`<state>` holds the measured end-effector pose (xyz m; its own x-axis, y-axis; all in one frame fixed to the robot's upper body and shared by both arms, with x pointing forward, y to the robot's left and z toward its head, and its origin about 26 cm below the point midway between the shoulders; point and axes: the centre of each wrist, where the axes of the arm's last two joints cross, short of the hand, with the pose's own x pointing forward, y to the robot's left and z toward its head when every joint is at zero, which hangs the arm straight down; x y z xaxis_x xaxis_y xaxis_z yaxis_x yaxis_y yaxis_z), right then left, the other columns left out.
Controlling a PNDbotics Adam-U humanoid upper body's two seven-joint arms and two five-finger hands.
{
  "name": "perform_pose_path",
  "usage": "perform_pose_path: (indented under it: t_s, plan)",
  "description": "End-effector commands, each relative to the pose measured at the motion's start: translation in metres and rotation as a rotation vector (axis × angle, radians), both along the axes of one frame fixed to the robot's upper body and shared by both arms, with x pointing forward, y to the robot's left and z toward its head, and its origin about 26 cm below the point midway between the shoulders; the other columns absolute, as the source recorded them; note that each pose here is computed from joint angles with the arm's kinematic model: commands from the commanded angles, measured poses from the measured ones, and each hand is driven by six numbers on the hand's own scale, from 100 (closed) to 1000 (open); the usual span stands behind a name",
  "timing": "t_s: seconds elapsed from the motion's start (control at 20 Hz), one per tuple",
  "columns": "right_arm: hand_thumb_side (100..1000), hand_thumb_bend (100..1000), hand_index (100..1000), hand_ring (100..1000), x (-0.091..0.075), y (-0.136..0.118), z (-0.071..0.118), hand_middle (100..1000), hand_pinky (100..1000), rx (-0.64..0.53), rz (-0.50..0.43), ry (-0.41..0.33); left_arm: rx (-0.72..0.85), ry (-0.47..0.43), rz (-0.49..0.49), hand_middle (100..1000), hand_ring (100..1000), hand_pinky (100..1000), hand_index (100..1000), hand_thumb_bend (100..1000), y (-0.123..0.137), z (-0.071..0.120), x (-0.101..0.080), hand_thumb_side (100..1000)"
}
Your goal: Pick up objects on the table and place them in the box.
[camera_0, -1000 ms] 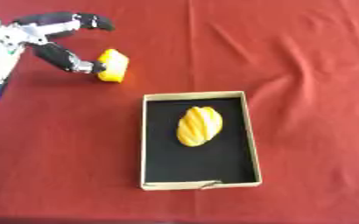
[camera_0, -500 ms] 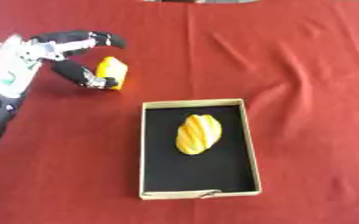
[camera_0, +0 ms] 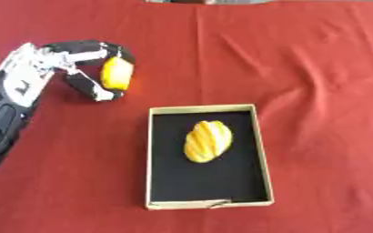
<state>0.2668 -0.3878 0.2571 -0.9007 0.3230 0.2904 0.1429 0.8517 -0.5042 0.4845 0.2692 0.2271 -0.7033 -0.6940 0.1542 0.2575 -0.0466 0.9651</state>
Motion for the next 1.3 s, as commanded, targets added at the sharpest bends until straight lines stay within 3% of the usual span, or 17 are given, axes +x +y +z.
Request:
perform_pose_path:
  t_s: [0.05,0.1,0.25,0.35,0.8,1.05,1.3]
  plan:
    - [516,100,822,955,-0.003,0.001,0.008,763,969,-0.022,0.007,-0.018,0.205,0.019,-0.234,855,875,887,890,154,0.002,0.015,0.0,286]
    - [513,100,822,955,-0.003,0.001,0.008,763,969,-0.023,0.007,-0.016,0.196,0.016,-0.232,837,859,876,873,100,0.001,0.015,0.0,318]
    - [515,100,822,955,-0.003,0.001,0.007,763,970,-0.025,0.004,-0.01,0.168,-0.007,-0.232,813,836,860,851,100,-0.001,0.022,-0.002,234]
    - [516,100,822,955,-0.003,0.0,0.006,762,971,-0.027,0.001,-0.007,0.152,-0.052,-0.244,779,800,820,822,100,-0.005,0.035,-0.006,100]
    - [516,100,821,951,-0.005,-0.002,0.006,761,967,-0.016,-0.01,-0.015,0.098,-0.303,-0.425,726,685,733,775,100,-0.061,0.087,-0.052,100]
    - [515,100,820,950,-0.006,-0.004,0.006,761,966,-0.015,-0.021,-0.02,0.136,-0.31,-0.58,709,684,734,777,100,-0.103,0.079,-0.083,100]
    - [516,100,819,949,-0.007,-0.005,0.005,760,966,-0.015,-0.027,-0.02,0.154,-0.255,-0.661,714,688,737,779,100,-0.13,0.068,-0.102,100]
